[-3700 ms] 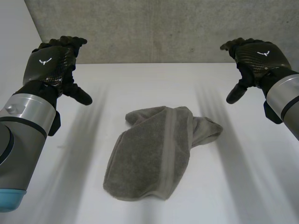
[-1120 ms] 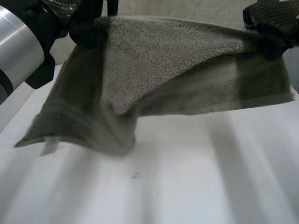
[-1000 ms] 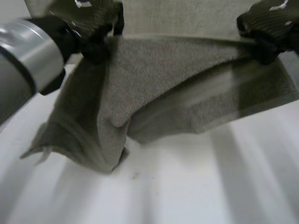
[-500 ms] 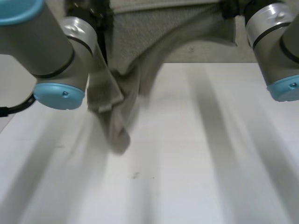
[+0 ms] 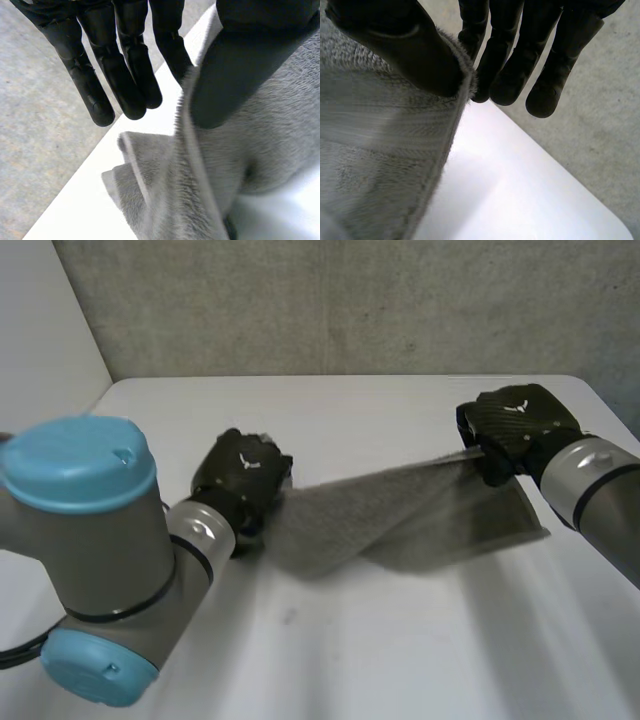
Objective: Fold the towel.
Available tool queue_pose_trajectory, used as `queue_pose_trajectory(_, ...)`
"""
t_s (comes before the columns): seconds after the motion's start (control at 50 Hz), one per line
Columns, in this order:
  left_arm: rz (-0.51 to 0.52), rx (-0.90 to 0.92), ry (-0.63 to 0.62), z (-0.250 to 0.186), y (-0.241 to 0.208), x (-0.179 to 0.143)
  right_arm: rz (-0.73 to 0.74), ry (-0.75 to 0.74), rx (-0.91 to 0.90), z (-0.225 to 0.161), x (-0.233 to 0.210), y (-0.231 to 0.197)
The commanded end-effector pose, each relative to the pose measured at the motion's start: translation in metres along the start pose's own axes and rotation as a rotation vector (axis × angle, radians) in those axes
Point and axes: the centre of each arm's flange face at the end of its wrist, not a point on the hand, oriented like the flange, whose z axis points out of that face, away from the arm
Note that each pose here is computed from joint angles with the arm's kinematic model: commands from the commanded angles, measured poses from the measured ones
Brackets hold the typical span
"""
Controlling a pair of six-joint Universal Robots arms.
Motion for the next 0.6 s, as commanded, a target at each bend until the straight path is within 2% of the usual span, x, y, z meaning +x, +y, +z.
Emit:
queue_pose_trajectory(0.02,0.006,0.033,0.009,0.016,0.013,0.017,0.025,0.005,-0.006,0.008,0.005,0.022)
queue_pose_trajectory(0.28,-0.048,0.091,-0.043,0.025,0.032,0.024,0.049,0.091,-0.040,0.031,0.036,0.050)
queue_pose_trajectory(0.52,-0.101,0.050,-0.015,0.020,0.044,0.031,0.059,0.131,-0.062,0.042,0.044,0.065)
queue_pose_trajectory(0.6,-0.156,0.024,0.000,0.016,0.045,0.032,0.066,0.151,-0.068,0.045,0.049,0.070)
